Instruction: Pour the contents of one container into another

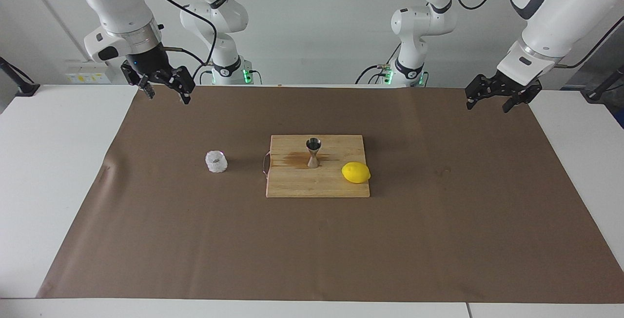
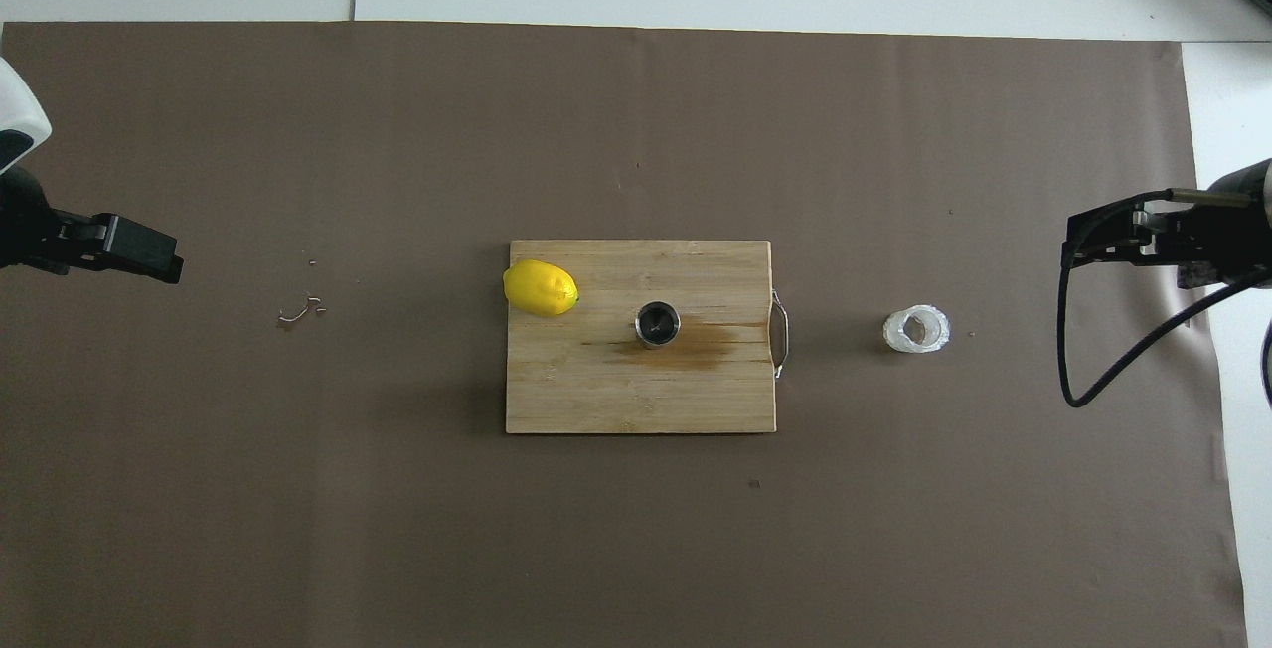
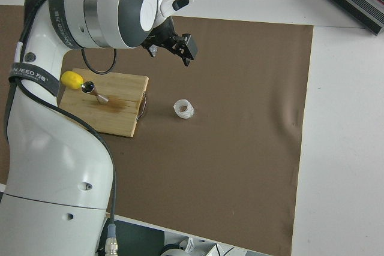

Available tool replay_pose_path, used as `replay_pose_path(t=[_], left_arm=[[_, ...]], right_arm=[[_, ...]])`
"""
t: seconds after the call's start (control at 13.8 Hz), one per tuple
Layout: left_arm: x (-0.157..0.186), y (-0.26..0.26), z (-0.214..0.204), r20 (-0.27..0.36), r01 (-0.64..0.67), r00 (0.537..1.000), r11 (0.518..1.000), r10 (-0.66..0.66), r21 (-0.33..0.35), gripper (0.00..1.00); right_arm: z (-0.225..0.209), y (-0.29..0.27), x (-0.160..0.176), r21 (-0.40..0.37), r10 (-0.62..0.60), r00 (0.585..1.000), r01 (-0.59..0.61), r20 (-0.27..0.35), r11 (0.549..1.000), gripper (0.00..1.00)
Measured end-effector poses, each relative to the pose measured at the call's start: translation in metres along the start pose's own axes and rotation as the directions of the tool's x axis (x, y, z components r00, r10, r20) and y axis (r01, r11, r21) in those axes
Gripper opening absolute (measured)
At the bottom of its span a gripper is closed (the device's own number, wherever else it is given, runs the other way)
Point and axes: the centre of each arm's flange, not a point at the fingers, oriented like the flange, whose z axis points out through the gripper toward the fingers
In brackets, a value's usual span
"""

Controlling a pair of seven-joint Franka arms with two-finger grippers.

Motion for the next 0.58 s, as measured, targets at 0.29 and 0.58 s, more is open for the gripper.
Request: replay_pose_path(t=[0.29, 0.58], left_arm=[[0.0001, 0.0, 0.0002, 0.0, 0.0, 1.0, 1.0, 0.0, 0.0, 1.0], [0.0002, 0.0, 0.0004, 0.001, 0.0, 1.0, 1.0, 0.0, 0.0, 1.0]], right_arm=[[0.0006, 0.0038, 0.0008, 0.0, 0.005, 1.0, -0.005, 0.003, 1.0, 1.0], [0.0005, 0.0033, 0.0006, 0.0, 0.004, 1.0, -0.004, 0.003, 1.0, 1.0]])
